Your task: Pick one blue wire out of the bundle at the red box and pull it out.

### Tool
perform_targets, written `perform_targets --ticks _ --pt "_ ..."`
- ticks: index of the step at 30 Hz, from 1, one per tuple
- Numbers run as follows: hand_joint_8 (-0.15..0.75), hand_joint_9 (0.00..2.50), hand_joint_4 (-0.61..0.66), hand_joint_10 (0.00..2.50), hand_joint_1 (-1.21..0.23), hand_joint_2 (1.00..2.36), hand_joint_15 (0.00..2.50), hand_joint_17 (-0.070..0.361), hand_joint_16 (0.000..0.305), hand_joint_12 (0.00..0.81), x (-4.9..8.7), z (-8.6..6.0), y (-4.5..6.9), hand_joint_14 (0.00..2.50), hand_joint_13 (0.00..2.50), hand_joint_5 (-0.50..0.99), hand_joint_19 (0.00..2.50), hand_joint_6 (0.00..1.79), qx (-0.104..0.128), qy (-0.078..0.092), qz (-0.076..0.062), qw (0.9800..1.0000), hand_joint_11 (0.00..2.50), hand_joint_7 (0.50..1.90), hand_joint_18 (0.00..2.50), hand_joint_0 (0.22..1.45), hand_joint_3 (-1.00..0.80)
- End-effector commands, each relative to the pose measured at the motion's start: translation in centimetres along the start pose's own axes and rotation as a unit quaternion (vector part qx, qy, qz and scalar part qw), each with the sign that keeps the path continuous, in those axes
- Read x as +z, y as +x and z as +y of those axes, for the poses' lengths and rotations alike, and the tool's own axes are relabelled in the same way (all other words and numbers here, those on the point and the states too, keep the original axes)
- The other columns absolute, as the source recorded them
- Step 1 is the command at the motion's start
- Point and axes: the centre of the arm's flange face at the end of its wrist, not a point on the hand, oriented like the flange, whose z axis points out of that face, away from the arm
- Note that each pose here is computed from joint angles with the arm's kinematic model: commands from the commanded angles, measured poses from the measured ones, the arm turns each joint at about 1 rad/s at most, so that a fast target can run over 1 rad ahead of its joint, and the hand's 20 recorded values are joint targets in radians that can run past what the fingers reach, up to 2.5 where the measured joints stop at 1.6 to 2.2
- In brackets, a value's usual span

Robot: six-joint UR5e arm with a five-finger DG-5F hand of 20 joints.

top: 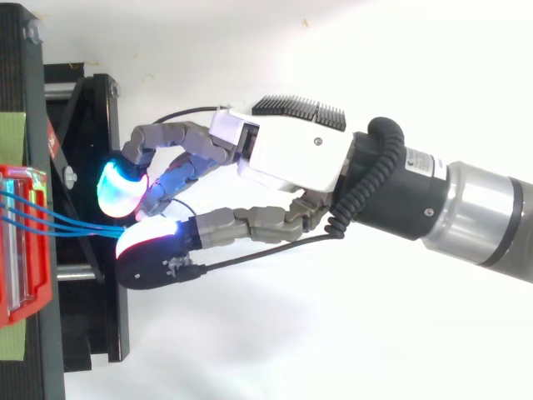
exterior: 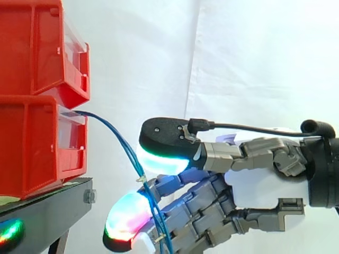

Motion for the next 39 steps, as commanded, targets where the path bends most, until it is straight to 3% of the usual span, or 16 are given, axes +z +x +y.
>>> perform_targets --ticks 1,3,8,16,18,21,23,26,32,39 --pt "0.315 0.87 0.34 0.01 -0.61 1.01 0.37 0.108 0.048 0.4 -0.5 0.7 -0.4 0.01 0.81 -0.13 0.37 0.5 -0.012 0.007 0.003 0.9999 0.35 1.05 0.67 0.56 -0.42" --pt "0.316 0.86 0.32 0.01 -0.63 1.01 0.37 0.109 0.048 0.401 -0.7 1.0 -0.5 0.01 0.81 -0.13 0.37 0.5 -0.02 0.012 0.006 0.9997 0.35 1.11 0.68 0.56 -0.42" --pt "0.317 0.86 0.3 0.01 -0.68 1.01 0.39 0.108 0.048 0.395 -0.9 1.5 -0.1 0.01 0.82 -0.14 0.39 0.57 -0.027 0.009 0.009 0.9996 0.37 1.01 0.7 0.57 -0.41" --pt "0.314 0.85 0.3 0.01 -0.73 1.0 0.4 0.109 0.048 0.396 -1.0 1.2 0.3 0.01 0.83 -0.14 0.39 0.57 -0.045 0.007 0.009 0.9989 0.38 1.0 0.71 0.58 -0.43" --pt "0.314 0.85 0.31 0.01 -0.73 1.0 0.4 0.108 0.048 0.396 -1.0 1.1 0.3 0.01 0.84 -0.14 0.39 0.57 -0.044 0.002 0.004 0.999 0.38 1.0 0.72 0.58 -0.43" --pt "0.314 0.86 0.32 0.01 -0.74 1.0 0.4 0.108 0.048 0.395 -0.3 1.4 0.7 0.01 0.84 -0.14 0.4 0.56 -0.034 -0.031 -0.019 0.9987 0.39 1.01 0.72 0.58 -0.44" --pt "0.316 0.86 0.31 0.01 -0.74 1.0 0.4 0.109 0.048 0.397 0.2 2.0 1.0 0.01 0.85 -0.14 0.4 0.57 -0.037 -0.064 -0.052 0.9959 0.39 1.01 0.73 0.59 -0.44" --pt "0.314 0.86 0.29 0.01 -0.74 1.0 0.4 0.108 0.048 0.398 0.4 2.5 1.1 0.01 0.85 -0.14 0.41 0.59 -0.048 -0.073 -0.078 0.9931 0.39 0.98 0.74 0.59 -0.42" --pt "0.313 0.87 0.25 0.01 -0.73 1.01 0.41 0.107 0.048 0.396 0.2 2.6 1.4 0.01 0.86 -0.15 0.41 0.7 -0.051 -0.069 -0.082 0.9929 0.39 0.82 0.74 0.61 -0.36" --pt "0.314 0.87 0.26 0.01 -0.73 1.01 0.42 0.107 0.047 0.394 0.1 2.7 1.8 0.01 0.87 -0.16 0.42 0.72 -0.05 -0.069 -0.079 0.9932 0.39 0.78 0.75 0.61 -0.33"
